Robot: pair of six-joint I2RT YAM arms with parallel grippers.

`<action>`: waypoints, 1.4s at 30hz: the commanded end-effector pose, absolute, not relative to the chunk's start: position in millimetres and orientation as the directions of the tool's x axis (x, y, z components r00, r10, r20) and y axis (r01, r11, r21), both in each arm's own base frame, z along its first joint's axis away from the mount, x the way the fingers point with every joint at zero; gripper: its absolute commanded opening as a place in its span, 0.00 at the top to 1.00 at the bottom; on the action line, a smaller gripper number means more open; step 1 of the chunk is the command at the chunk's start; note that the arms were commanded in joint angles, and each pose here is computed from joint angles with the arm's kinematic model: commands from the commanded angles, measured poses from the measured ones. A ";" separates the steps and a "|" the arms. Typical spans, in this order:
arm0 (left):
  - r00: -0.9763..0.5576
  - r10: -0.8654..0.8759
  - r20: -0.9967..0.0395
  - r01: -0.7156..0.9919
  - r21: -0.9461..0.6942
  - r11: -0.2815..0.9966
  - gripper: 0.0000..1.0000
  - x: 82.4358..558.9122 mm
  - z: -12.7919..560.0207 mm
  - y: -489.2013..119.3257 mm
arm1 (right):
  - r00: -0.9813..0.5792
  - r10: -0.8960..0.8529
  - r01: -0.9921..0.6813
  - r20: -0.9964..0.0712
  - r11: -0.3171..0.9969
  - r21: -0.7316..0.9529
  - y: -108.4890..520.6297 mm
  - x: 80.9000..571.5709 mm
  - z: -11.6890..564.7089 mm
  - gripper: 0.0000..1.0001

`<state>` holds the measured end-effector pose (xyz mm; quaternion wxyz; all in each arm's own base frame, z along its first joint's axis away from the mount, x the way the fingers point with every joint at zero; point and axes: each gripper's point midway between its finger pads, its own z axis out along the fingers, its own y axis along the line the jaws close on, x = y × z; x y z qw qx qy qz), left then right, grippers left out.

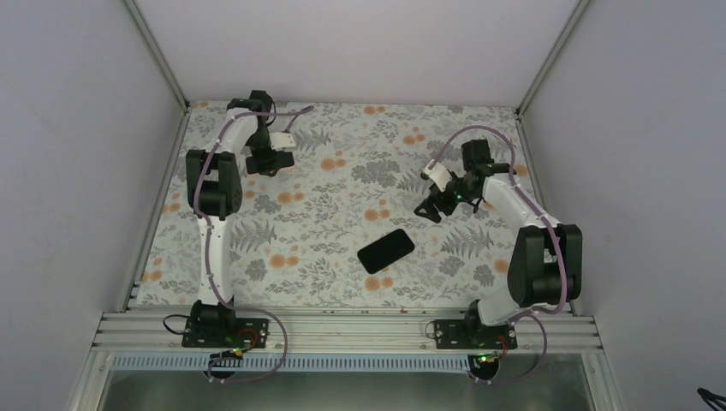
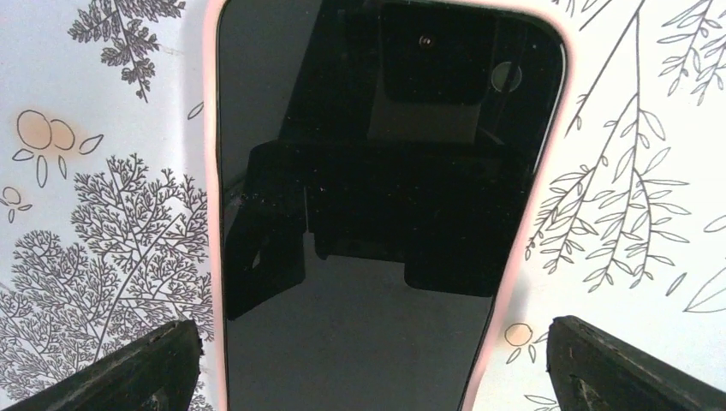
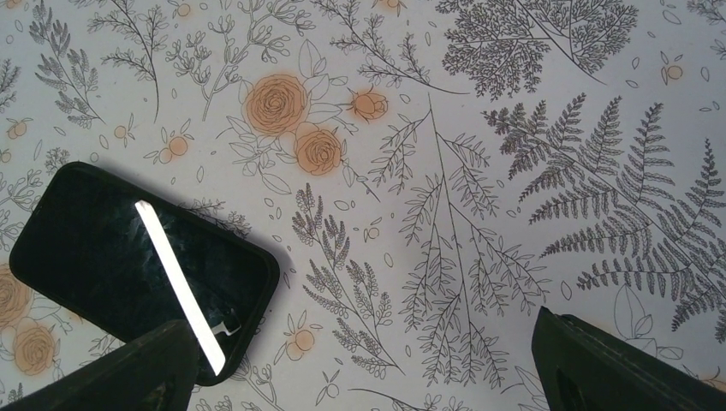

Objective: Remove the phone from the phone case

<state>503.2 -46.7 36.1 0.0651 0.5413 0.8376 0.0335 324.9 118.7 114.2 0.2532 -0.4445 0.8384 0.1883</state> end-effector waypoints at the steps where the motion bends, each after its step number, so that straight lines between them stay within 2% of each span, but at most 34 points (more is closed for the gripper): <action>1: -0.391 0.919 -0.050 0.911 0.116 0.395 0.00 496.9 35.1 -45.8 | -0.474 -0.649 -0.849 -0.595 0.515 0.114 124.2 322.8 108.3 0.00; 10: -0.404 0.915 0.004 0.907 0.133 0.400 0.00 497.3 16.3 -40.1 | -0.477 -0.652 -0.848 -0.590 0.517 0.114 123.6 322.1 108.5 0.00; 12: -0.398 0.917 0.007 0.911 0.119 0.395 0.03 494.4 15.1 -40.5 | -0.475 -0.653 -0.849 -0.590 0.516 0.112 123.4 321.6 108.4 0.00; 19: -0.400 0.916 0.000 0.912 0.095 0.399 0.26 493.0 22.8 -45.8 | -0.475 -0.649 -0.848 -0.595 0.518 0.113 124.2 322.6 110.4 0.00; 24: -0.409 0.913 -0.011 0.907 0.104 0.408 0.37 495.5 28.0 -47.7 | -0.471 -0.651 -0.848 -0.595 0.521 0.101 123.2 322.6 113.1 0.00; 27: -0.415 0.909 -0.035 0.903 0.111 0.416 0.38 499.5 35.9 -51.4 | -0.469 -0.651 -0.847 -0.597 0.522 0.096 122.8 322.6 115.2 0.00; 31: -0.411 0.910 -0.052 0.903 0.118 0.414 0.35 499.6 45.7 -57.6 | -0.464 -0.654 -0.849 -0.598 0.520 0.090 122.5 321.6 117.5 0.00; 34: -0.416 0.908 -0.058 0.890 0.179 0.419 0.11 508.6 53.6 -53.6 | -0.458 -0.656 -0.852 -0.600 0.517 0.085 122.5 321.0 119.3 0.00; 36: -0.411 0.910 -0.061 0.888 0.199 0.415 0.02 510.5 58.0 -52.4 | -0.458 -0.656 -0.853 -0.600 0.514 0.088 122.8 320.3 119.1 0.00; 42: -0.407 0.913 -0.030 0.896 0.180 0.406 0.00 510.3 50.8 -50.5 | -0.461 -0.655 -0.854 -0.598 0.510 0.099 123.8 319.5 116.7 0.00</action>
